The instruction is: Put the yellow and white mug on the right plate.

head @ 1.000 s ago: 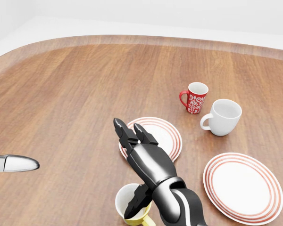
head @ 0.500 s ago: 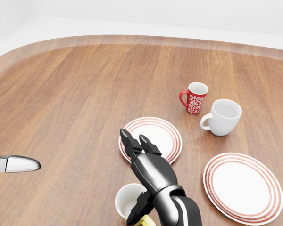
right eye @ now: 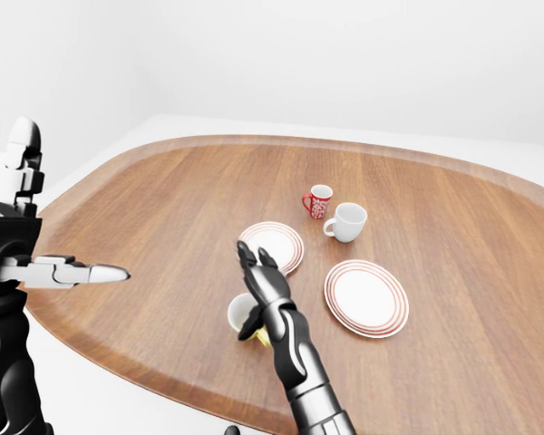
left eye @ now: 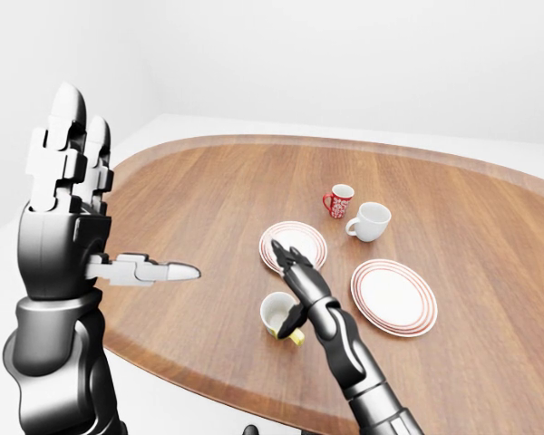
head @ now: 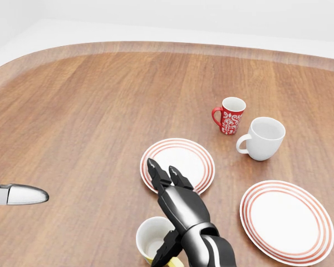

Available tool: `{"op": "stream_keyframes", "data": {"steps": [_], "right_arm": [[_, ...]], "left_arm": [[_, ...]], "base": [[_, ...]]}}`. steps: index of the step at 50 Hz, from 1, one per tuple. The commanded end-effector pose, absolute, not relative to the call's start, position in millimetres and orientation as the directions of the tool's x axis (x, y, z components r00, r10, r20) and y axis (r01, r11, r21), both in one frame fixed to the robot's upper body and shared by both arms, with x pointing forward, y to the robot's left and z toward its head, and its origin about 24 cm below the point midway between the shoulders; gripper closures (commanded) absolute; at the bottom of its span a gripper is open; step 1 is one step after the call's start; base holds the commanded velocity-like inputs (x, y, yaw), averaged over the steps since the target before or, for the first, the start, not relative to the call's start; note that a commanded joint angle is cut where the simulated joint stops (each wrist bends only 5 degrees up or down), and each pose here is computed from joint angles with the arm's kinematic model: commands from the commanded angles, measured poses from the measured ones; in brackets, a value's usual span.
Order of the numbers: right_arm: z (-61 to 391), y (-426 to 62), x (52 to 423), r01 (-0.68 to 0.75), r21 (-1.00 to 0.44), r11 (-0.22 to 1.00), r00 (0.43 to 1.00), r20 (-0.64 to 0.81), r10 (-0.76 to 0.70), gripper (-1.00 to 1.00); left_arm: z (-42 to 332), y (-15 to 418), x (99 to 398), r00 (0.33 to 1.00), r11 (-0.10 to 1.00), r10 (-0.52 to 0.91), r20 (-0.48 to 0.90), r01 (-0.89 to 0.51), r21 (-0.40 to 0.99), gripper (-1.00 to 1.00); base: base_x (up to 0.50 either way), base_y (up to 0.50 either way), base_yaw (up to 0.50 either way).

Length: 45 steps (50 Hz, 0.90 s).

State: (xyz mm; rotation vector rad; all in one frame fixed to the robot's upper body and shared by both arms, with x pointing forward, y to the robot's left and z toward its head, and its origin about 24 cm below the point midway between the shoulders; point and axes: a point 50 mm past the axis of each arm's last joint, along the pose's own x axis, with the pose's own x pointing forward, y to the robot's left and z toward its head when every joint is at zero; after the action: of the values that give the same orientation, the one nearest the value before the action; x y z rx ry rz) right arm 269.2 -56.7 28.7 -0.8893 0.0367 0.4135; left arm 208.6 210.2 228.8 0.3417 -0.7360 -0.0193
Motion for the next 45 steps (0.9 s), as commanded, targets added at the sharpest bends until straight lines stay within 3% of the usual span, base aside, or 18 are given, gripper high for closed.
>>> {"op": "stream_keyframes", "data": {"steps": [1, 45], "right_arm": [[13, -60, 273, -0.368, -0.737, 0.567, 0.926, -0.237, 0.293, -1.00], [-16, -52, 272, -0.396, -0.746, 0.535, 0.918, -0.307, 0.252, -1.00]], "left_arm": [[229, 209, 208, 0.742, 0.944, -0.140, 0.656, -0.100, 0.314, -1.00], [229, 210, 208, 0.742, 0.944, -0.139, 0.656, -0.101, 0.315, -1.00]], "base": [[0.00, 0.00, 0.00], [0.00, 0.00, 0.00]]}}
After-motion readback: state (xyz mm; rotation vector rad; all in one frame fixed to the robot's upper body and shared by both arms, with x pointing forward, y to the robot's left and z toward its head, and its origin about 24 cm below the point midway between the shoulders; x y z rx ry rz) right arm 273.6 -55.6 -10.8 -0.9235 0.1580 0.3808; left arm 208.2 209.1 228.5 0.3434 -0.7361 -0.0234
